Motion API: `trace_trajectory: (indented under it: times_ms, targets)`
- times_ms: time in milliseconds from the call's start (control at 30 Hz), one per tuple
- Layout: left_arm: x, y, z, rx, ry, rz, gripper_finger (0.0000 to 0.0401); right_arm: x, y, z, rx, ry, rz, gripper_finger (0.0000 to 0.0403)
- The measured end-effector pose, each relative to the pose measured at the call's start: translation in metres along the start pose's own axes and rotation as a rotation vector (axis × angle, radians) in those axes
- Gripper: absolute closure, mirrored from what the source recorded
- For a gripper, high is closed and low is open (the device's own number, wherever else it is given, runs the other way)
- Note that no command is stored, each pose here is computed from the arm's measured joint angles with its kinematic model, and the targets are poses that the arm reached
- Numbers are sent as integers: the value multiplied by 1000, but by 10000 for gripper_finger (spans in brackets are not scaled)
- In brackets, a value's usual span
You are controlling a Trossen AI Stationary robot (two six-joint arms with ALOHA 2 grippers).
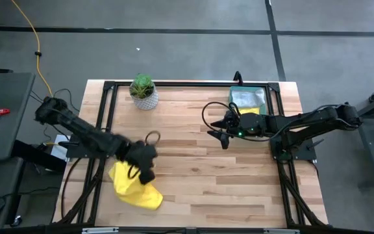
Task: Fold microfiber towels
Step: Fold the yellow microfiber cloth
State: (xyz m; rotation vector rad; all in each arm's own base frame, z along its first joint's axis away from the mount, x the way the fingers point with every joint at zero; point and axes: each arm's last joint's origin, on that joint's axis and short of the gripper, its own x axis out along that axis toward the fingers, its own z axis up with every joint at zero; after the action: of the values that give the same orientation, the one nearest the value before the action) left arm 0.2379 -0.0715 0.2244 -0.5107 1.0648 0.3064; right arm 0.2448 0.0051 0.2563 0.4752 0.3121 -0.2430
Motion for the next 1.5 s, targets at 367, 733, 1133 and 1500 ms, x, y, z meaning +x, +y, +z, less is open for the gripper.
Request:
trace_trajectory:
  times_ms: [367, 733, 1133, 1500]
  targets:
    - [-55, 45, 124, 274, -295, 71, 401, 0, 0, 1, 18, -26, -25, 178]
    - [-93, 15, 124, 476, -253, 7, 401, 0, 0, 0, 30, -16, -21, 178]
    - [1, -6, 6, 345, 96, 23, 401, 8, -1, -5, -14, 20, -31, 178]
    - [36, 1, -36, 118, 76, 3, 401, 65, 3, -33, -269, 320, 88, 178]
